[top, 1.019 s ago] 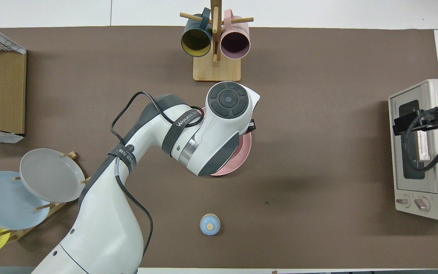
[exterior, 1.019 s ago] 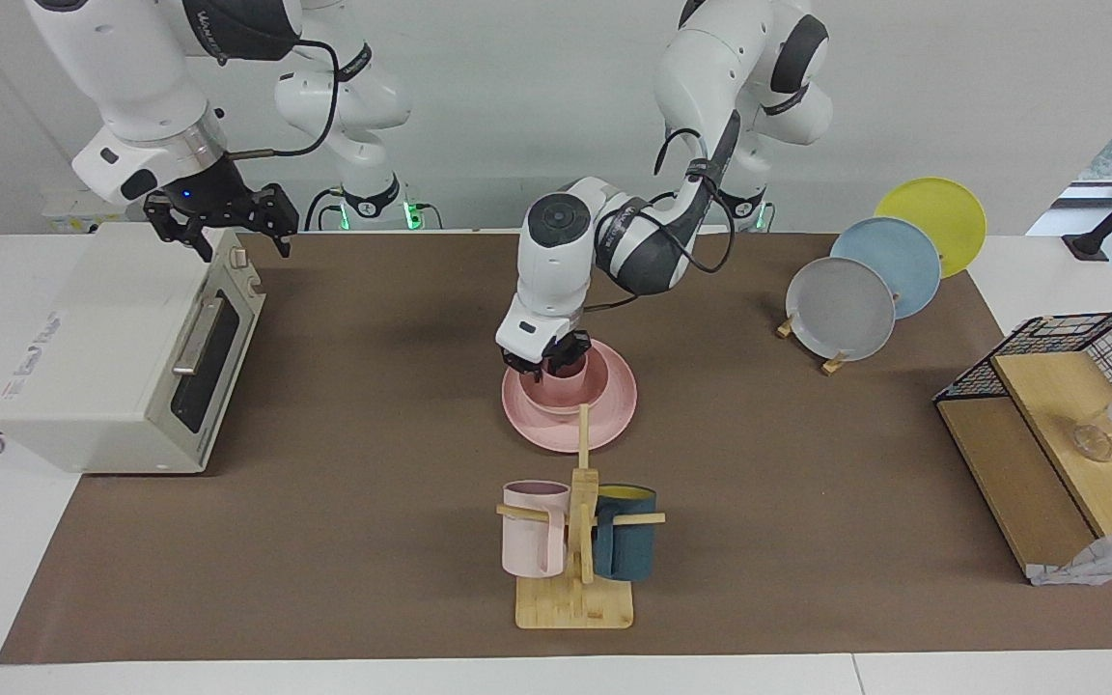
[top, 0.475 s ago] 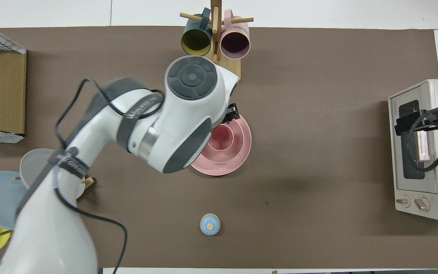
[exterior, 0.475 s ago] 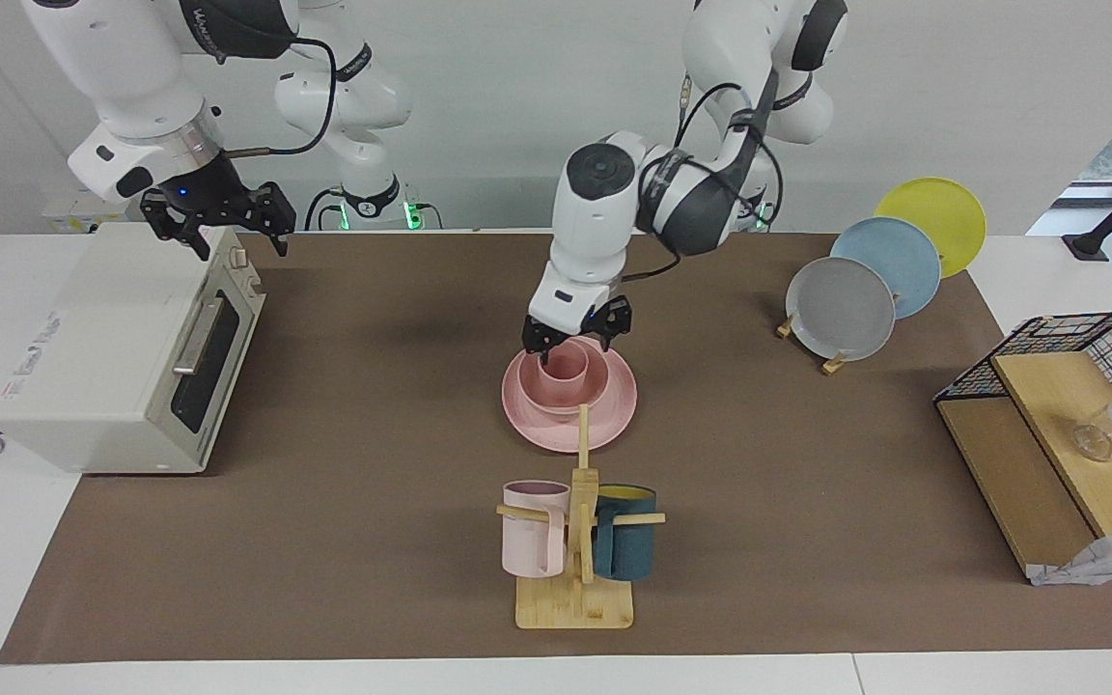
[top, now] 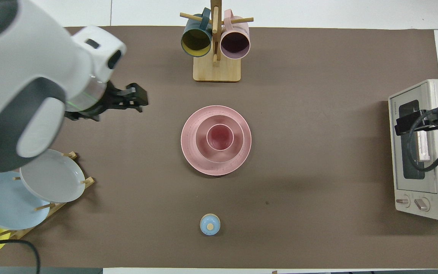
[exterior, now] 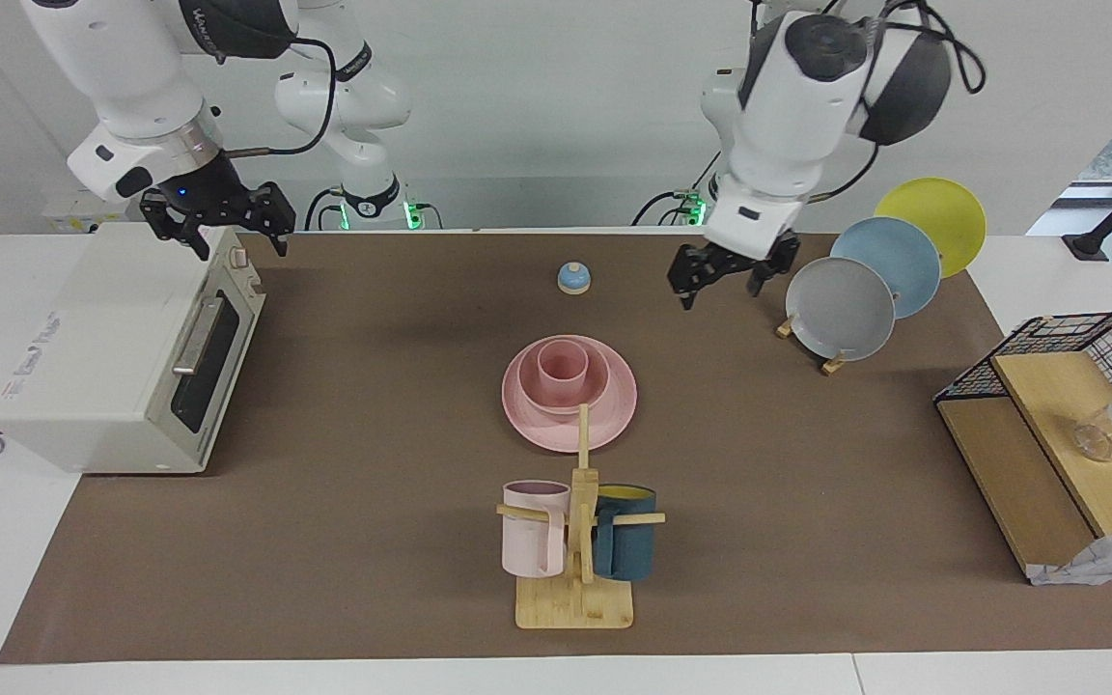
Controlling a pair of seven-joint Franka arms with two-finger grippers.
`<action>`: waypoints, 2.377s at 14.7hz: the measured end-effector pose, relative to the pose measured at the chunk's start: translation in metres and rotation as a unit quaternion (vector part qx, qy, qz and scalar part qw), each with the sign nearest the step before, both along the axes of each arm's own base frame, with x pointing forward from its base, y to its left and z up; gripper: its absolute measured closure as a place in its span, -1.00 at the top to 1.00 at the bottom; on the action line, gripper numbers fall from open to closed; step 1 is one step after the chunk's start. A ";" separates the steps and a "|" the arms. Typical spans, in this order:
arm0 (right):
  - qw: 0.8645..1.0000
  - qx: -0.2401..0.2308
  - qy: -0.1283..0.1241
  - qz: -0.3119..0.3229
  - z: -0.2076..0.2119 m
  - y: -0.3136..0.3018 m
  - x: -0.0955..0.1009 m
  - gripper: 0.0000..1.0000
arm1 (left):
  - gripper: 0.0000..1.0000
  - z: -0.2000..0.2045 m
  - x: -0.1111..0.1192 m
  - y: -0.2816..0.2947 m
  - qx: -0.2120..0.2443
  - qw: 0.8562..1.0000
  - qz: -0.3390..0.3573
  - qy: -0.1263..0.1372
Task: Organize tableware
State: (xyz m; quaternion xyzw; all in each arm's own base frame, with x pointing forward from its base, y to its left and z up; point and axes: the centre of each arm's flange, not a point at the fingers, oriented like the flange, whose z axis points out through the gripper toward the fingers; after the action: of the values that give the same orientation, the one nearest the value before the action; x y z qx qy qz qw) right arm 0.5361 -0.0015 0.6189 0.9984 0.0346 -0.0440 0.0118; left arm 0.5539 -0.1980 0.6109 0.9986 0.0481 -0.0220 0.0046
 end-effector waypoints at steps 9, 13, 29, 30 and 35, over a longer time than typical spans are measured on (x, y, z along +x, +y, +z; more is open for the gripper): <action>1.000 0.000 0.000 0.000 0.000 0.000 0.000 1.00 | 1.00 0.000 -0.024 0.133 -0.001 1.000 -0.028 -0.012; 1.000 0.000 0.000 0.000 0.000 0.000 0.000 1.00 | 1.00 -0.001 -0.021 0.143 -0.002 0.999 -0.022 -0.029; 1.000 0.000 0.000 0.000 0.000 0.000 0.000 1.00 | 1.00 0.017 -0.023 0.154 -0.002 0.999 -0.049 0.011; 1.000 0.000 0.000 0.000 0.000 0.000 0.000 1.00 | 1.00 0.018 -0.023 0.155 -0.002 0.999 -0.048 0.010; 1.000 0.000 0.000 0.000 0.000 0.000 0.000 1.00 | 1.00 0.018 -0.023 0.155 -0.004 0.999 -0.048 0.010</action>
State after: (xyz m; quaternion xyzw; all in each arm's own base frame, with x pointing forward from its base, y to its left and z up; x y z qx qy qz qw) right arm 0.5361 -0.0014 0.6189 0.9984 0.0346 -0.0440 0.0117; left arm 0.5310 -0.0427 0.6288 0.9994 -0.0001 -0.0324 0.0074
